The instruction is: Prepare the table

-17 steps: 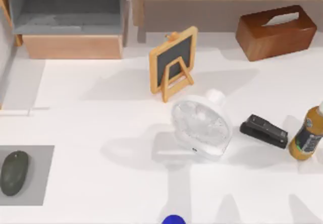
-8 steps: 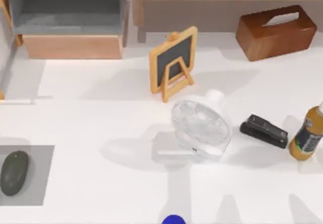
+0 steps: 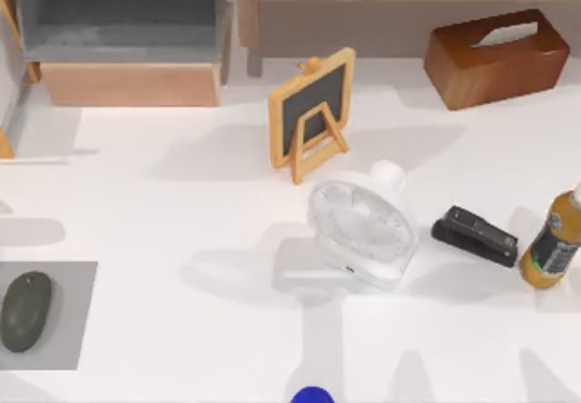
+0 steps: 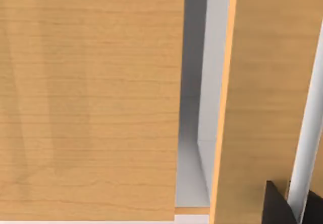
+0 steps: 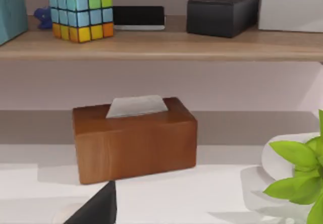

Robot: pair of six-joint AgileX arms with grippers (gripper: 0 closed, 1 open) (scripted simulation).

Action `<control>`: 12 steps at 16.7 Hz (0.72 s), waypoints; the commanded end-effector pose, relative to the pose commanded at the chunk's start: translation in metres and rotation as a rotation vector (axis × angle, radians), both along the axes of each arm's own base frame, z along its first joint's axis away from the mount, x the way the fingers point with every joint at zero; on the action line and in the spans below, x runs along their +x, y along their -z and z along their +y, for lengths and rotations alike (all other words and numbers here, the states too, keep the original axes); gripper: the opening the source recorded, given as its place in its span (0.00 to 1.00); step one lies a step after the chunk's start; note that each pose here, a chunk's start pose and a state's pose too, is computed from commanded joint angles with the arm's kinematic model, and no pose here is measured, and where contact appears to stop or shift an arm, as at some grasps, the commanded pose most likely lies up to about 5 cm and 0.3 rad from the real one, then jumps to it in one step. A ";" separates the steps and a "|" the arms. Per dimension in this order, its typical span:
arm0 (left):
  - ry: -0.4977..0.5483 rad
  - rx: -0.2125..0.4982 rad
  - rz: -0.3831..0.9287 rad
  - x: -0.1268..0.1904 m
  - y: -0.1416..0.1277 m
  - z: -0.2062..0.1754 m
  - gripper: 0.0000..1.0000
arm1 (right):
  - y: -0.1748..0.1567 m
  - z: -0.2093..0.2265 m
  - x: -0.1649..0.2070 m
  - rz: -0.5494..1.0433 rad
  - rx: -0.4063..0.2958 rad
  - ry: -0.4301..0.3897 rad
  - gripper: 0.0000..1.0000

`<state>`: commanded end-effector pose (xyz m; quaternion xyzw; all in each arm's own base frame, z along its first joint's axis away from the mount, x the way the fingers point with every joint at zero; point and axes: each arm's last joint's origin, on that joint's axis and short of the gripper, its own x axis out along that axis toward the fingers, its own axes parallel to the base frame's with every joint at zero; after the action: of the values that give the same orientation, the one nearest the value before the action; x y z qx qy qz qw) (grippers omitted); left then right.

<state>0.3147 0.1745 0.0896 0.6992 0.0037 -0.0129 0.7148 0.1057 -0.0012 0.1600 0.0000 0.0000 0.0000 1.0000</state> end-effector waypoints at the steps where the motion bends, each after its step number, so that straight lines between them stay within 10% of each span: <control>1: 0.001 -0.001 0.002 0.001 0.001 0.000 0.00 | 0.000 0.000 0.000 0.000 0.000 0.000 1.00; 12: 0.000 0.000 0.000 0.063 0.000 -0.001 0.00 | 0.000 0.000 0.000 0.000 0.000 0.000 1.00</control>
<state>0.3780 0.1732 0.0896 0.6992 0.0037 -0.0129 0.7148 0.1057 -0.0012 0.1600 0.0000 0.0000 0.0000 1.0000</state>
